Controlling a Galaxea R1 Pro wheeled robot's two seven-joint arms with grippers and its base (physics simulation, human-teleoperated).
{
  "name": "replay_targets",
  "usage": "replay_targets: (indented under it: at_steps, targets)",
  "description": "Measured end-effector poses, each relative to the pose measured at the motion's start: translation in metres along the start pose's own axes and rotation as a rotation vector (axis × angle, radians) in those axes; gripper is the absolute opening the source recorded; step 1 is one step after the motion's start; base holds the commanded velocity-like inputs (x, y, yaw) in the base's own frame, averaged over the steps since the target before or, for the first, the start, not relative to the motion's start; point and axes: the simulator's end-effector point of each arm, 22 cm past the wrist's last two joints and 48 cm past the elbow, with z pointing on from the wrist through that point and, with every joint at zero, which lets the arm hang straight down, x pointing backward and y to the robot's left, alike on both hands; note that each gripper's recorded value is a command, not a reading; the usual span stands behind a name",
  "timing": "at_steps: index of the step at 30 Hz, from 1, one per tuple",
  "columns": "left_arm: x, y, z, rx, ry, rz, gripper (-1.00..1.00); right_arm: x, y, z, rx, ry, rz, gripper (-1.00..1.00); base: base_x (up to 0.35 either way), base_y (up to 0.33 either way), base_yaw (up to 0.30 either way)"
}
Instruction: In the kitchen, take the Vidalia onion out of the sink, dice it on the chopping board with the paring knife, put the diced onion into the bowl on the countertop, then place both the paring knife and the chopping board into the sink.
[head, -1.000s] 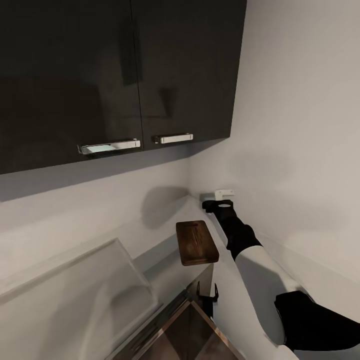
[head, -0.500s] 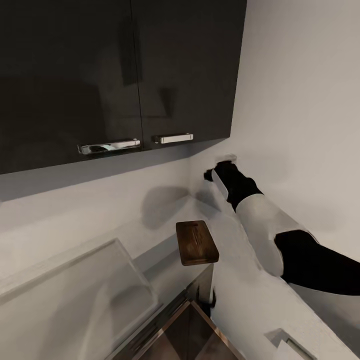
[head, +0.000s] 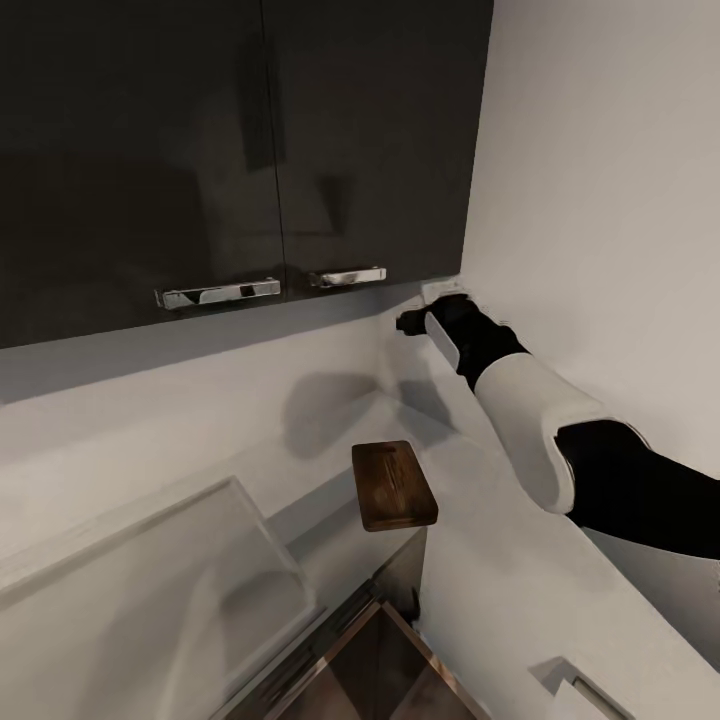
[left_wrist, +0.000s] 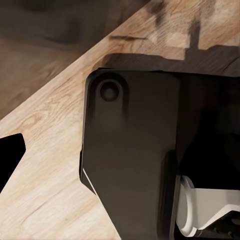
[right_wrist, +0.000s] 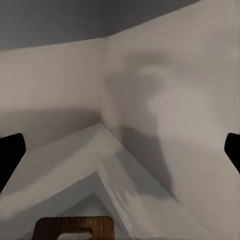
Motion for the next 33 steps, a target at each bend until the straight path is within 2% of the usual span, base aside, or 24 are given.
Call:
replay_targets:
  at_steps: [7,18,33]
  targets:
    - [0.002,0.0,0.0,0.0,0.006,0.0,1.0,0.005,0.003,0.007,-0.01,-0.024,0.004,1.0,0.0,0.0,0.0]
    - [0.015,0.001,-0.003,-0.003,0.039,0.0,1.0,0.031,0.005,0.021,-0.014,0.016,0.003,1.0,0.0,0.0,0.0]
    - [0.025,0.002,-0.005,-0.006,0.067,-0.001,1.0,0.057,0.008,0.04,-0.017,0.023,0.005,1.0,0.0,0.0,0.0]
